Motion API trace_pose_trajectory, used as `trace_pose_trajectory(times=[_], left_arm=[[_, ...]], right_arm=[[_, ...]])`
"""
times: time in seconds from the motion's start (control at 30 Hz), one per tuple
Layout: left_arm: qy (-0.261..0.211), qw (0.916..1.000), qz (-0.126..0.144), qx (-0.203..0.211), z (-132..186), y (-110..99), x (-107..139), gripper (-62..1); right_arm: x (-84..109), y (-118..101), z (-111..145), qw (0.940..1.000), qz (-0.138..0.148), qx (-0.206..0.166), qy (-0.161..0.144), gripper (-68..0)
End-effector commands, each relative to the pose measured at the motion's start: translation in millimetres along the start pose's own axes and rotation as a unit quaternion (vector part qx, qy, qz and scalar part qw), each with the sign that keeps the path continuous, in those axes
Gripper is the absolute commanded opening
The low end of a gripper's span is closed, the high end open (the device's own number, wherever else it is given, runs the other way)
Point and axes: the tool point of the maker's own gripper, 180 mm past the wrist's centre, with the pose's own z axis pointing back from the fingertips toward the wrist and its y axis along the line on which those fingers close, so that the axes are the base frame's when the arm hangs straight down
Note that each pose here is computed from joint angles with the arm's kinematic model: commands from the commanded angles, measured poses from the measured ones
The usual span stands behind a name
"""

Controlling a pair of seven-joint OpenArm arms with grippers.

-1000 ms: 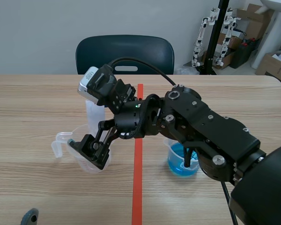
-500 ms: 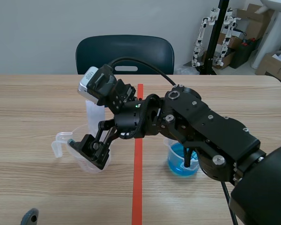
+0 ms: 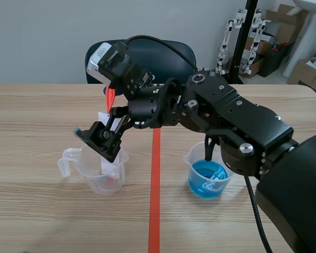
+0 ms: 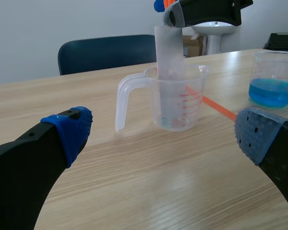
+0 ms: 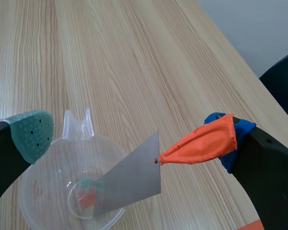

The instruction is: Do the redox reaction experiment. return to the home posture

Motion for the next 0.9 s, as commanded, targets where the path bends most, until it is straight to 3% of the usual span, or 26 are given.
trace_pose_trajectory(times=[0.0, 0.13, 0.23, 0.43, 0.63, 0.87], left_arm=[[0.001, 0.9999, -0.004, -0.012, 16, 2, 10, 1.4], [0.040, 0.9986, -0.018, -0.028, 41, 5, 12, 1.4], [0.038, 0.9988, -0.024, -0.019, 47, 17, 25, 1.4], [-0.036, 0.9973, -0.038, 0.050, 39, 51, 76, 1.4], [0.003, 0.9984, -0.054, 0.016, 7, 43, 91, 1.4], [0.007, 0.9981, -0.051, -0.033, -27, 12, 122, 1.4]], right_arm=[[20.5, -5, 0, 0.9996, 0.008, -0.006, -0.028, 0.4], [38.3, -9, 5, 0.9986, 0.014, -0.010, -0.050, 0.4], [54.7, -9, 11, 0.9976, 0.016, -0.011, -0.067, 0.4], [83.8, -6, 28, 0.9953, 0.025, -0.008, -0.093, 0.4], [112.2, -15, 56, 0.9908, 0.035, -0.024, -0.128, 0.4], [131.6, -48, 97, 0.9827, 0.034, -0.092, -0.157, 0.4]])
